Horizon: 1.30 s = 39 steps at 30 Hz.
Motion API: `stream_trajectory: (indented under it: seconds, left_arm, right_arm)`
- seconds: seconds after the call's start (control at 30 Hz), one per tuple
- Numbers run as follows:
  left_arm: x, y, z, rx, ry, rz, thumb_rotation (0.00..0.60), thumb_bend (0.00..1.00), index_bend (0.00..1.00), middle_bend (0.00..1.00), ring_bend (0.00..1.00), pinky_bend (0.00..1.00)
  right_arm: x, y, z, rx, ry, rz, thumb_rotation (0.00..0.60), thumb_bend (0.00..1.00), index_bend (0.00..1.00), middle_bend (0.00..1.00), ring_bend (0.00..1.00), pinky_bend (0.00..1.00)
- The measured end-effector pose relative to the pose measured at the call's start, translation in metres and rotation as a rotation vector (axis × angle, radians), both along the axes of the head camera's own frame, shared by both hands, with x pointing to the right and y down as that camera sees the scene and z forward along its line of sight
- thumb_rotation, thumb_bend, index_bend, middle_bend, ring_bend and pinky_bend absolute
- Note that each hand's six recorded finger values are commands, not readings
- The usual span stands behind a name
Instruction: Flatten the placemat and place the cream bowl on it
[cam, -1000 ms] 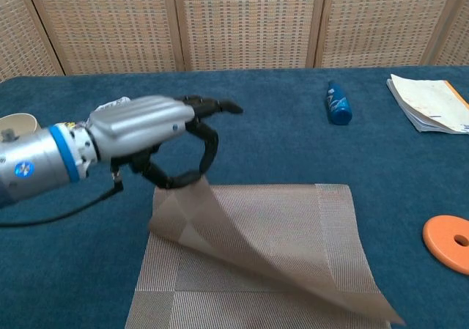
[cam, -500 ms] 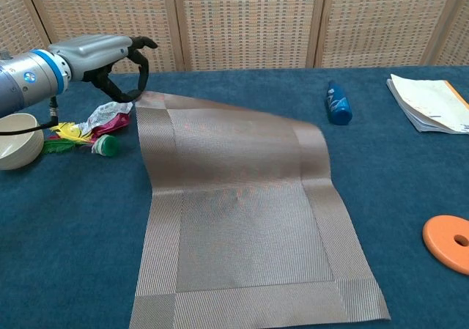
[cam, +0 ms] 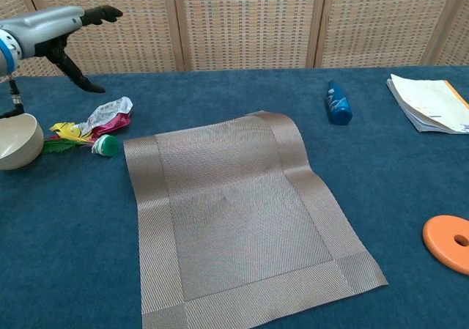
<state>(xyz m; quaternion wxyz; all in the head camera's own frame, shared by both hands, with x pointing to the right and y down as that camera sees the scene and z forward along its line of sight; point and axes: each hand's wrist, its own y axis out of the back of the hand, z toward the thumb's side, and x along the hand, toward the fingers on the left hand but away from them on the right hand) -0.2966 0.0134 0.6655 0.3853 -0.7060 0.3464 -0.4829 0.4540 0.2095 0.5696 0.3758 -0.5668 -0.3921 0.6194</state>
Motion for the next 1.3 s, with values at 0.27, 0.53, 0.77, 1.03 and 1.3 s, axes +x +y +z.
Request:
stream_trajectory:
  seconds: [0.27, 0.53, 0.77, 1.03, 1.3]
  left_arm:
    - [-0.032, 0.032, -0.05, -0.008, -0.019, -0.052, 0.6, 0.0, 0.0, 0.0, 0.0, 0.0]
    - [-0.083, 0.088, -0.086, 0.036, -0.097, -0.21, 0.6, 0.0, 0.0, 0.0, 0.0, 0.0]
    - [-0.099, 0.131, -0.105, 0.007, -0.16, -0.25, 0.6, 0.0, 0.0, 0.0, 0.0, 0.0]
    - [-0.098, 0.144, -0.107, -0.003, -0.194, -0.236, 0.6, 0.0, 0.0, 0.0, 0.0, 0.0]
    - [-0.095, 0.146, -0.106, 0.02, -0.225, -0.198, 0.6, 0.0, 0.0, 0.0, 0.0, 0.0]
  right_arm:
    - [-0.033, -0.009, 0.008, -0.046, -0.033, -0.159, 0.6, 0.0, 0.03, 0.0, 0.0, 0.0]
    - [-0.105, -0.014, 0.021, -0.126, -0.143, -0.472, 0.6, 0.0, 0.08, 0.0, 0.0, 0.0]
    - [-0.175, 0.004, 0.04, -0.195, -0.213, -0.761, 0.6, 0.0, 0.12, 0.0, 0.0, 0.0]
    - [-0.228, 0.023, 0.063, -0.227, -0.218, -0.987, 0.6, 0.0, 0.14, 0.0, 0.0, 0.0]
    - [-0.246, 0.032, 0.085, -0.261, -0.186, -1.051, 0.6, 0.0, 0.13, 0.0, 0.0, 0.0]
